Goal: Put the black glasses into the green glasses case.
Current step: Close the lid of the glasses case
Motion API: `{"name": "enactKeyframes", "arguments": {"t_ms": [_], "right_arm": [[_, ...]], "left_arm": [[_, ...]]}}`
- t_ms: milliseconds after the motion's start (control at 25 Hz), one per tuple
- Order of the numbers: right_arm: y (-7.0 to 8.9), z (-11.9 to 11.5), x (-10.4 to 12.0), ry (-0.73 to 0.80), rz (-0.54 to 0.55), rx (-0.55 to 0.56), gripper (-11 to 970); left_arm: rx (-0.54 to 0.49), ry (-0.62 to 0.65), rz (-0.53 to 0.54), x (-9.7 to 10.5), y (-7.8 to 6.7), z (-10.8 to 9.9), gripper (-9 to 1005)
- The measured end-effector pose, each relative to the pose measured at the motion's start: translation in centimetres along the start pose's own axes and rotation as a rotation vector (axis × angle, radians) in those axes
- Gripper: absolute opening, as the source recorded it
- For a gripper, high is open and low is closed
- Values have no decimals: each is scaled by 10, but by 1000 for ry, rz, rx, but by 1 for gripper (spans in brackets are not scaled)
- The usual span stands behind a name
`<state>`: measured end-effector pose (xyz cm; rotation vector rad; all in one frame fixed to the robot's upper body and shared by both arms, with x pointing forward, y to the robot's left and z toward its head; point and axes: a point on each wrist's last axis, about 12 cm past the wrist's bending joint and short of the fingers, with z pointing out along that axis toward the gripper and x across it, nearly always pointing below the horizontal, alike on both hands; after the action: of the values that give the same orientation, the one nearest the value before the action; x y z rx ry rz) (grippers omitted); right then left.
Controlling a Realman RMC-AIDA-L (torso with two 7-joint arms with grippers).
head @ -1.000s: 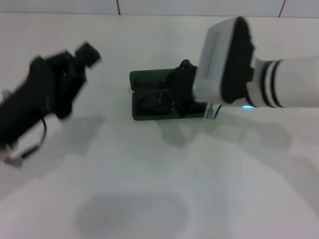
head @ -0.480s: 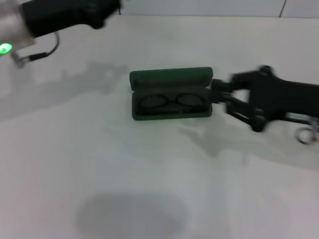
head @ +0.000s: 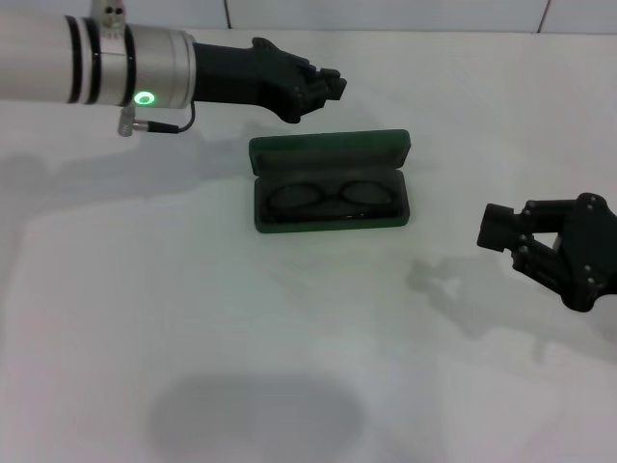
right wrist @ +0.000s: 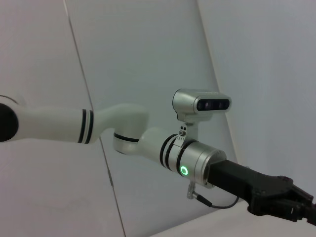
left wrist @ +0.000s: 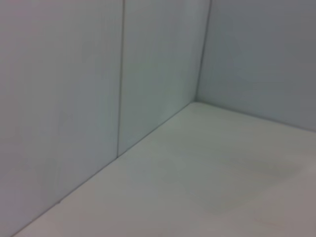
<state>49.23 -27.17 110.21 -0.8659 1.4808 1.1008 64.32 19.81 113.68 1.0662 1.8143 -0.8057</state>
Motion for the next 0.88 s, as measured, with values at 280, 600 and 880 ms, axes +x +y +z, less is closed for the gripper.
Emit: {"name": "enactKeyframes", "arguments": {"t_ms": [280, 600, 880], "right_arm": [[-5, 6, -2, -7, 4, -10, 169], [-7, 8, -1, -3, 10, 2, 175], [-8, 8, 0, -6, 3, 10, 180]], "left_arm": [[-17, 73, 25, 7, -9, 23, 93], [-68, 129, 30, 12, -9, 33, 72], [-57, 138, 12, 17, -10, 31, 54]]}}
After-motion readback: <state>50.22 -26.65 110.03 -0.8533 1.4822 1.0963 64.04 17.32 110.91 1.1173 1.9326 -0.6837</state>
